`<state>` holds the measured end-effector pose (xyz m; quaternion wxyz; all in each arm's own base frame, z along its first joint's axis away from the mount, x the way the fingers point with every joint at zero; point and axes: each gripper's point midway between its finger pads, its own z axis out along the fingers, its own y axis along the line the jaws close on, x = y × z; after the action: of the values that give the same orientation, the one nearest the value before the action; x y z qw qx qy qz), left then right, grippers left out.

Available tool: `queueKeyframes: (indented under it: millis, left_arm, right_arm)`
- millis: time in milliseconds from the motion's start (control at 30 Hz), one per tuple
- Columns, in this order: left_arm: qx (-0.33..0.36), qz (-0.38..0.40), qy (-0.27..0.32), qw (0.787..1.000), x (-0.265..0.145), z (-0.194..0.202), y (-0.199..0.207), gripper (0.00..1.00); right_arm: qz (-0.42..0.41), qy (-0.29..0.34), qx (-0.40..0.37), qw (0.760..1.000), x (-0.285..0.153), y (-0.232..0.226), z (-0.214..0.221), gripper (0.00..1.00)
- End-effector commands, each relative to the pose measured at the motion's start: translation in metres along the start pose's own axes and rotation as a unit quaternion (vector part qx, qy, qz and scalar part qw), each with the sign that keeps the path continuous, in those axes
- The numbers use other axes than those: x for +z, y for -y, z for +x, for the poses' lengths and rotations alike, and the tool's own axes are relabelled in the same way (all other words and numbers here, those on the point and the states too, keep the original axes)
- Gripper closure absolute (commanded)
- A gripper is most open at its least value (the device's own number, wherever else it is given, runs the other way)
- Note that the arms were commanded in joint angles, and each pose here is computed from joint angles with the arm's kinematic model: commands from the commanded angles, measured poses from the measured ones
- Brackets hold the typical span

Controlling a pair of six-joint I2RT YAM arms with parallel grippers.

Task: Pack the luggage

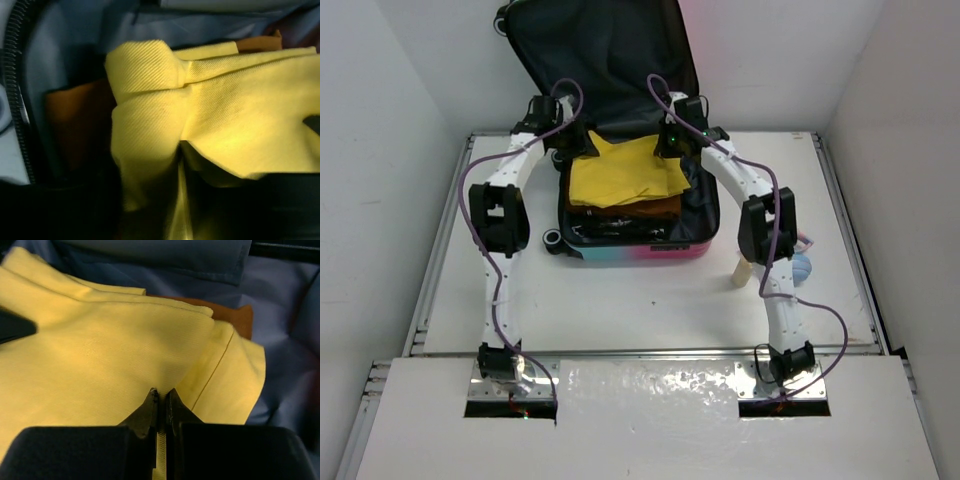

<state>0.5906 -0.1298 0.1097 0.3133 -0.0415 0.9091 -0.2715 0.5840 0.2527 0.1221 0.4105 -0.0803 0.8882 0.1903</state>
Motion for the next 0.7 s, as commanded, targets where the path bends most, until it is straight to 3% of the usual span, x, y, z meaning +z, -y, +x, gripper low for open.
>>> queueKeyframes:
  millis: [0, 33, 167, 267, 300, 333, 433, 467, 533, 567, 600, 667]
  left_arm:
    - [0.020, -0.062, 0.066, 0.996, -0.015, -0.039, -0.037, 0.49]
    - [0.020, -0.063, 0.064, 0.996, -0.016, -0.040, -0.036, 0.30]
    - [0.024, -0.053, 0.073, 0.996, -0.038, -0.049, -0.017, 0.02]
    - [0.043, -0.077, 0.122, 0.989, -0.082, -0.073, 0.002, 0.00]
    - [0.042, -0.104, 0.139, 0.984, -0.097, -0.080, 0.001, 0.00]
    - [0.046, -0.100, 0.148, 0.983, -0.108, -0.084, 0.010, 0.00]
    - [0.039, -0.146, 0.187, 0.971, -0.157, -0.097, 0.024, 0.00]
    - [0.038, -0.155, 0.209, 0.965, -0.181, -0.101, 0.034, 0.00]
    - [0.046, -0.139, 0.215, 0.965, -0.201, -0.085, 0.060, 0.00]
    - [0.050, -0.130, 0.217, 0.966, -0.204, -0.077, 0.071, 0.00]
    - [0.065, -0.106, 0.227, 0.966, -0.202, -0.070, 0.096, 0.00]
    - [0.068, -0.093, 0.210, 0.971, -0.196, -0.041, 0.105, 0.01]
  right_arm:
    - [0.004, 0.044, -0.020, 0.999, 0.006, 0.019, -0.035, 1.00]
    - [0.005, 0.039, -0.028, 0.999, 0.014, 0.025, -0.028, 1.00]
    - [0.007, 0.030, -0.064, 0.997, 0.023, 0.031, -0.020, 0.94]
    - [-0.007, 0.037, -0.081, 0.996, 0.014, 0.025, -0.030, 0.70]
    - [-0.009, 0.038, -0.086, 0.996, 0.003, 0.021, -0.036, 0.45]
    - [-0.008, 0.032, -0.088, 0.996, 0.004, 0.023, -0.033, 0.36]
    - [-0.009, 0.050, -0.092, 0.995, -0.032, 0.012, -0.050, 0.30]
    - [0.004, 0.080, -0.091, 0.993, -0.063, 0.007, -0.075, 0.29]
    - [0.001, 0.081, -0.083, 0.993, -0.081, 0.000, -0.067, 0.29]
    - [-0.005, 0.111, -0.085, 0.990, -0.115, -0.013, -0.085, 0.29]
    - [-0.014, 0.094, -0.086, 0.992, -0.114, -0.023, -0.060, 0.29]
    - [-0.025, 0.097, -0.094, 0.991, -0.130, -0.039, -0.048, 0.29]
